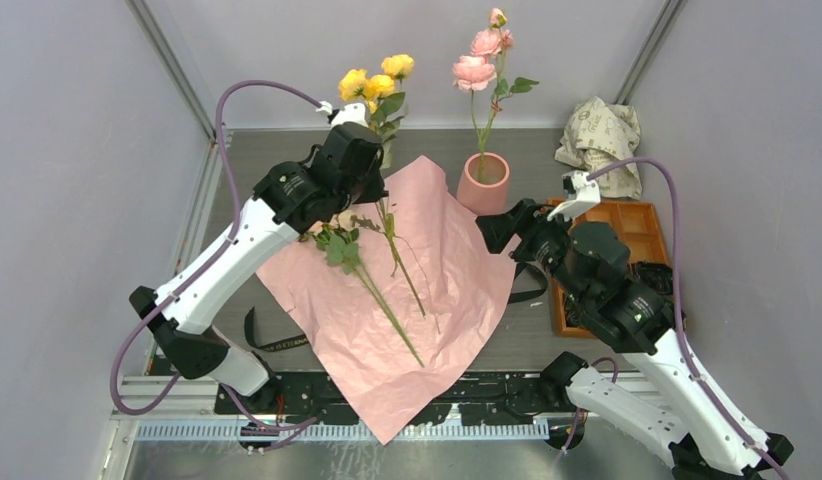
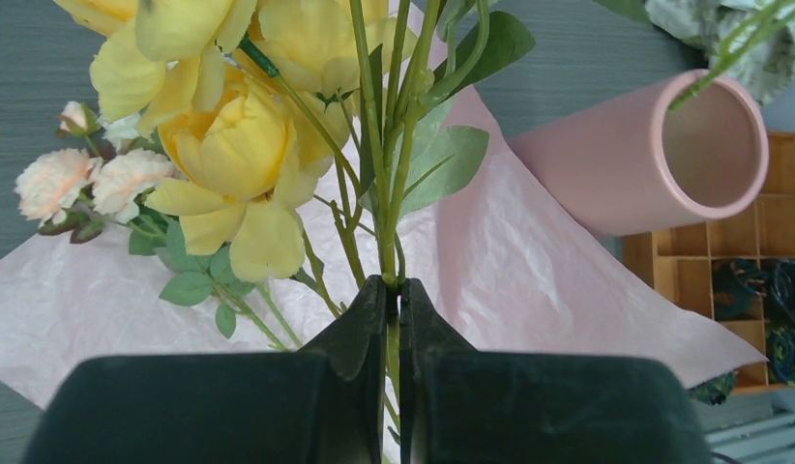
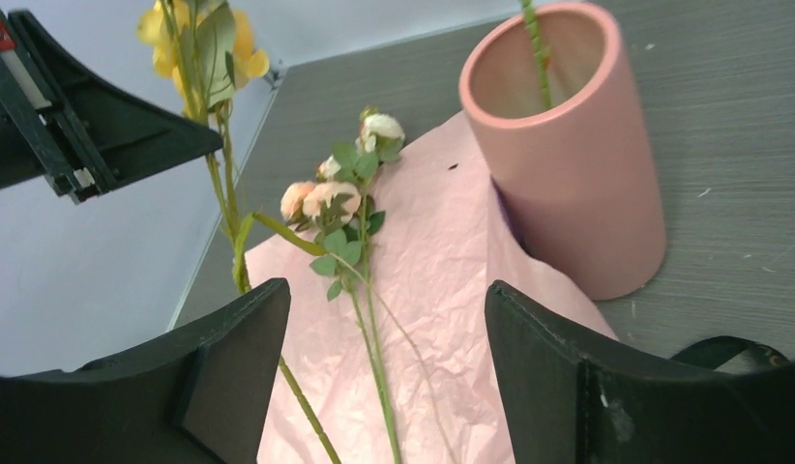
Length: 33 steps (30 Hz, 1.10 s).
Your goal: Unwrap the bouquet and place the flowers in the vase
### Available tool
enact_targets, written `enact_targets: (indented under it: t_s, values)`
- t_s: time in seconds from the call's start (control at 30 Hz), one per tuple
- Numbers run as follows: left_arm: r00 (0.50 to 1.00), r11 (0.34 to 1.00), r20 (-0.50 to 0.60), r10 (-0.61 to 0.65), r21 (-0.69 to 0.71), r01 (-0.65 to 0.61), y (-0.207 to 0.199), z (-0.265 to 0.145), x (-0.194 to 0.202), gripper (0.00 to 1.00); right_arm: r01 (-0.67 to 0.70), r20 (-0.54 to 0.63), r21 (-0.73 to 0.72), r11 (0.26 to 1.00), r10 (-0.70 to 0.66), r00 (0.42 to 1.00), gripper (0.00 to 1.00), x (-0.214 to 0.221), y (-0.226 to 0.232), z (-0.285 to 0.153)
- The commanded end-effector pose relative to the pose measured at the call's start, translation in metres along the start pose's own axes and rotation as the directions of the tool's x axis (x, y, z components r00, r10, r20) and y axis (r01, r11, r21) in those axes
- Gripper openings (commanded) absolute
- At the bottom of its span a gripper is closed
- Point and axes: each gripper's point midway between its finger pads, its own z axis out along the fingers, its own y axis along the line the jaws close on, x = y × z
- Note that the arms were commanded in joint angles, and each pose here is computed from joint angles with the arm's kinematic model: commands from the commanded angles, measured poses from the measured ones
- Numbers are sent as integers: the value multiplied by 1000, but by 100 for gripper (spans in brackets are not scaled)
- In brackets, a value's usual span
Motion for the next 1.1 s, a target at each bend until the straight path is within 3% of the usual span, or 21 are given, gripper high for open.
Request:
enact_targets:
  t_s: [0.0,0.17,0.33,0.4,0.67,1.07]
  values:
    - [998,989,68,-7,148,-3,-17,-25,-19,0,-5,-69,-152,988,-6,998,78,3,34,1]
    - [996,986,91,-13,164,-2,-7,-43,-21,0,-53,-253,-223,973,-5,967,72,51,47,22]
    - [995,985,97,-21,173,4,5,-54,-14,0,-169,-382,-269,948,56,922,54,94,58,43]
    - [995,983,100,-28,186,9,7,-59,-11,0,-221,-430,-287,932,81,899,52,108,64,50]
    - [996,947,72,-52,320,27,-5,-82,-5,0,-378,-498,-306,874,191,846,55,126,83,70]
    - [998,807,-1,-64,588,52,-46,-124,0,0,-510,-546,-292,809,297,783,55,138,100,90]
